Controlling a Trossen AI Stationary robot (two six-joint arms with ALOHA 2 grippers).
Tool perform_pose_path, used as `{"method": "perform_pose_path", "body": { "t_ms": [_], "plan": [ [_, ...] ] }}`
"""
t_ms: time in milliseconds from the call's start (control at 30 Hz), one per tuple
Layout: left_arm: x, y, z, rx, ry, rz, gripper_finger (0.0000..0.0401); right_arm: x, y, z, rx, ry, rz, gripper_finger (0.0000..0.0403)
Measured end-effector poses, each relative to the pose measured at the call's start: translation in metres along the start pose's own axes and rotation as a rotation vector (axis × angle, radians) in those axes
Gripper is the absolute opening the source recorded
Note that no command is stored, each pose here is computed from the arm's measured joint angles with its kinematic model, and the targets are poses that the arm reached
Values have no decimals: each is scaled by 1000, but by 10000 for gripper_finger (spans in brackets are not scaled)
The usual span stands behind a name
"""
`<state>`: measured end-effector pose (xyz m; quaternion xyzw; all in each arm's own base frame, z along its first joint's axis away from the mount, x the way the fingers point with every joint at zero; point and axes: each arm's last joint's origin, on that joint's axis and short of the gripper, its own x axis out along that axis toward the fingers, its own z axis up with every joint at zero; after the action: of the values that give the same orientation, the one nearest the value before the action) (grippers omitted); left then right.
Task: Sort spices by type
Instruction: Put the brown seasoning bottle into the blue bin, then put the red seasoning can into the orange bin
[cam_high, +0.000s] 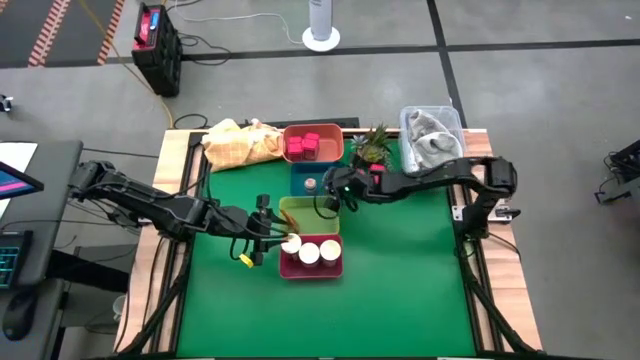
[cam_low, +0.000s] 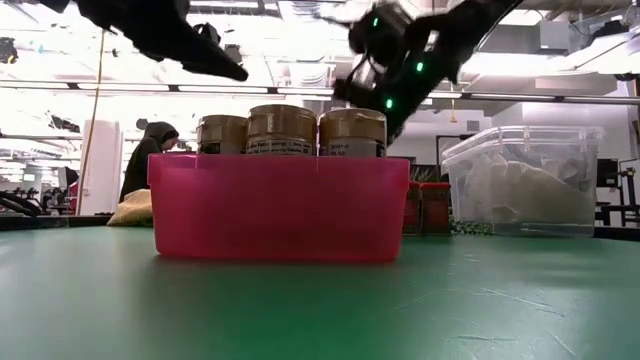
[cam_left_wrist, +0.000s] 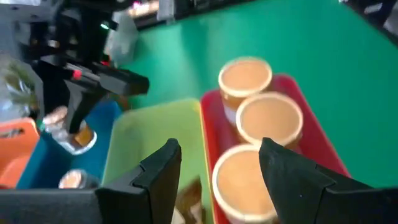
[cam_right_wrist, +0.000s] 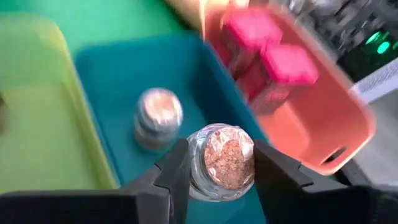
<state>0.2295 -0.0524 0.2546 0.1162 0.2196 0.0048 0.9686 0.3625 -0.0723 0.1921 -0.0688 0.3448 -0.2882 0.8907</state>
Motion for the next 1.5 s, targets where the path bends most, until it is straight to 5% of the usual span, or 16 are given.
{"method": "perform_pose_path", "body": {
  "t_ms": [533,933,1500],
  "plan": [
    [-6,-1,-34,-101,346,17,206,26,-19,-9,76,44,83,208],
    [4,-3,-59,-140,313,124,206,21,-18,-7,74,40,109,240],
    [14,23,-72,-59,239,265,206,-94,-40,28,138,-60,166,240]
  ]
}}
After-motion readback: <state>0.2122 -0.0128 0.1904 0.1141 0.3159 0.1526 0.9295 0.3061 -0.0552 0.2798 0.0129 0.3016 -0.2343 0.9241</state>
